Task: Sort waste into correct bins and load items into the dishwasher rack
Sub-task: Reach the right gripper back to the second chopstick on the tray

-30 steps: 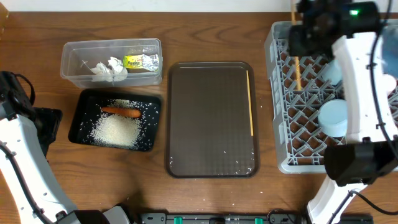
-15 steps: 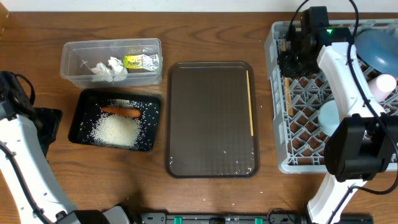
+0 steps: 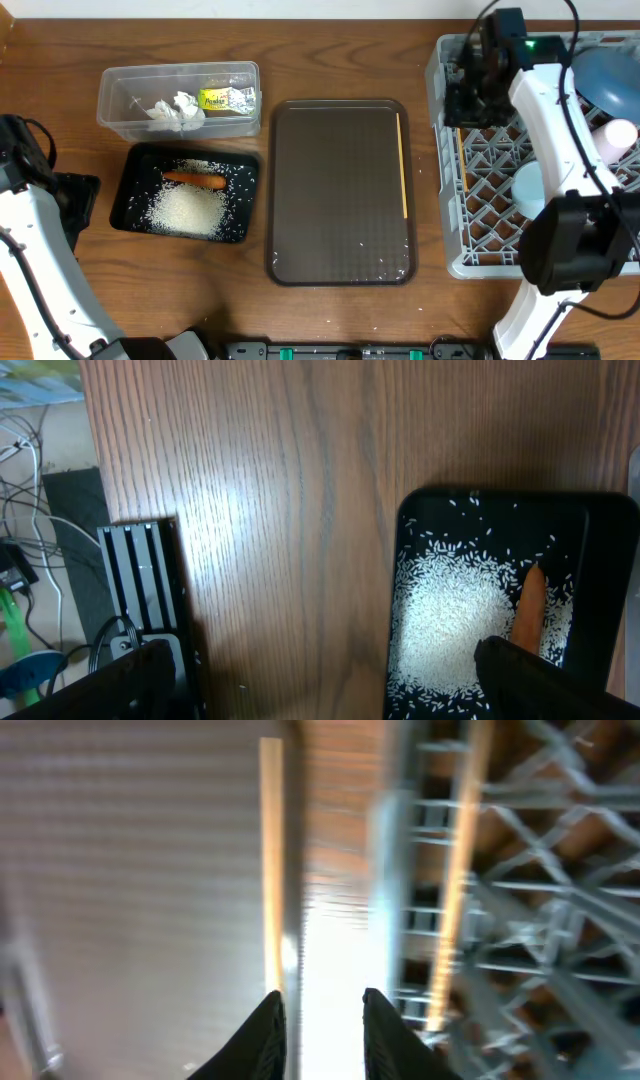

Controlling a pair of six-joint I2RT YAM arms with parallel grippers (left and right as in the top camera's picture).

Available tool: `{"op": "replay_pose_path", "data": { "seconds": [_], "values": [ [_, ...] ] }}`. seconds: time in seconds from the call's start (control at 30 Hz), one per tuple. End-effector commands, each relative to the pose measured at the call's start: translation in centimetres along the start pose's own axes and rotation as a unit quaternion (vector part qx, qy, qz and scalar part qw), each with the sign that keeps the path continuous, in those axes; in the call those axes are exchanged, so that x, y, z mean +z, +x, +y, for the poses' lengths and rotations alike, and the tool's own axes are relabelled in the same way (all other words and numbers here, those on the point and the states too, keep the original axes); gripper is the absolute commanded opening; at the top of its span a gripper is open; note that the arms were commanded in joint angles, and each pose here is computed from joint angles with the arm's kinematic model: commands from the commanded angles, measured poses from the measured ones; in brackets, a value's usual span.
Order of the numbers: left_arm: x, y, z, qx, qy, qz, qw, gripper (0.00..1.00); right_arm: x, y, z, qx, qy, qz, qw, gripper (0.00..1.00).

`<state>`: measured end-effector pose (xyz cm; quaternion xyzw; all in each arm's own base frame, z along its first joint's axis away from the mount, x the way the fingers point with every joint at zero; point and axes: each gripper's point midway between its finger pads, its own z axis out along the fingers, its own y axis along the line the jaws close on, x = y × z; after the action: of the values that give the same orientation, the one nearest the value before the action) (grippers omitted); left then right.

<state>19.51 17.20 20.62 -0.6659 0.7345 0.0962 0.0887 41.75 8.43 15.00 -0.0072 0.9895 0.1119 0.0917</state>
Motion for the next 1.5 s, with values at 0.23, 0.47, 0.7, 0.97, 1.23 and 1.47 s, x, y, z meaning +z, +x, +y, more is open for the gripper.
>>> {"op": "replay_pose_path", "data": {
  "seconds": [0.23,0.47,0.7,0.97,1.23,1.47],
  "values": [
    [0.1,-0.1,0.2,0.002,-0.004,0.000,1.000,0.98,-0.6,2.9,8.5,-0.003,0.055,-0.031,0.998,0.72],
    [0.1,-0.1,0.2,0.002,-0.004,0.000,1.000,0.98,6.7,5.7,8.7,0.010,0.105,0.000,0.994,0.70],
    [0.1,-0.1,0.2,0.002,-0.004,0.000,1.000,0.98,11.1,6.5,7.2,0.020,0.119,0.025,0.992,0.65],
    [0.1,-0.1,0.2,0.002,-0.004,0.000,1.000,0.98,13.9,7.0,6.0,0.020,0.139,0.043,0.989,0.66],
    [0.1,-0.1,0.2,0.002,-0.004,0.000,1.000,0.98,14.0,6.0,4.7,0.006,0.141,0.037,0.989,0.67],
    [0.1,-0.1,0.2,0.002,-0.004,0.000,1.000,0.98,14.1,6.0,4.6,0.011,0.112,0.050,0.992,0.66]
  ]
}}
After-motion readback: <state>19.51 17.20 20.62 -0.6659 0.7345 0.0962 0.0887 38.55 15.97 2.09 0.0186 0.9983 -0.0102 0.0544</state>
